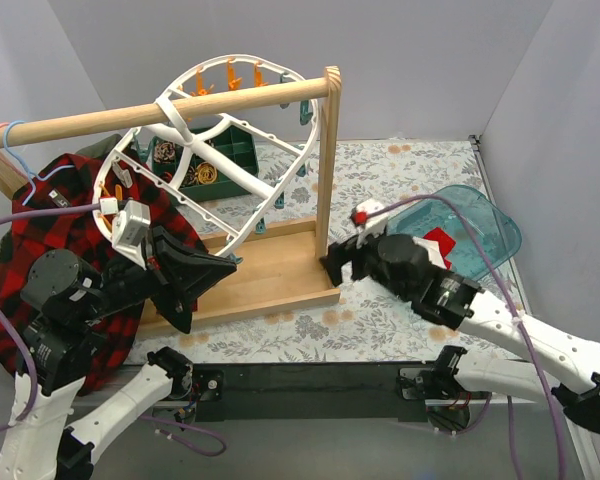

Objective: Remove the socks clipped to the hanger

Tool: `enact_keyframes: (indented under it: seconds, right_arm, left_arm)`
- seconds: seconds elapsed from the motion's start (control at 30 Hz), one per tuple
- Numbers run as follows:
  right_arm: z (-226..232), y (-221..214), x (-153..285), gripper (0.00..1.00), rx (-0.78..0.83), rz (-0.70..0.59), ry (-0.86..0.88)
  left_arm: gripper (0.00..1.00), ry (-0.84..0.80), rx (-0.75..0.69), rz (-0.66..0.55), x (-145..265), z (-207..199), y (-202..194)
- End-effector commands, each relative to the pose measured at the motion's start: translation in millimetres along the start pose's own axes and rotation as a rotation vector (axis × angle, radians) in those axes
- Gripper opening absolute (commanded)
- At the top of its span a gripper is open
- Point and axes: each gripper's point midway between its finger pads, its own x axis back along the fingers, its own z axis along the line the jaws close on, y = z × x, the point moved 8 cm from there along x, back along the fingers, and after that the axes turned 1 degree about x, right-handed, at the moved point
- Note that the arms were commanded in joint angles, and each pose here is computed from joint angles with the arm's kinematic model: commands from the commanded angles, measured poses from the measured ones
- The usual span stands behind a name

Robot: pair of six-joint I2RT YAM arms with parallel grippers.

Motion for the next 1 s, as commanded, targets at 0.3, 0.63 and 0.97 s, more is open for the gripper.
enact_keyframes:
  seconds: [0.3, 0.63, 0.97]
  right_arm:
    - [214, 21, -49, 0.98, 0.144, -0.526, 0.755]
    - [265, 1, -95, 0.98, 0.027, -0.585, 0.812]
    - [291, -6, -121, 0.93, -0.016, -0.575, 0.848]
  left_arm:
    - [0.32, 0.066, -0.014, -0.058, 18, -11, 11]
    - [0.50, 0.154, -0.019, -0.120, 51, -32, 17]
    - [0.51, 0.429, 0.003, -0.261, 98, -38, 27]
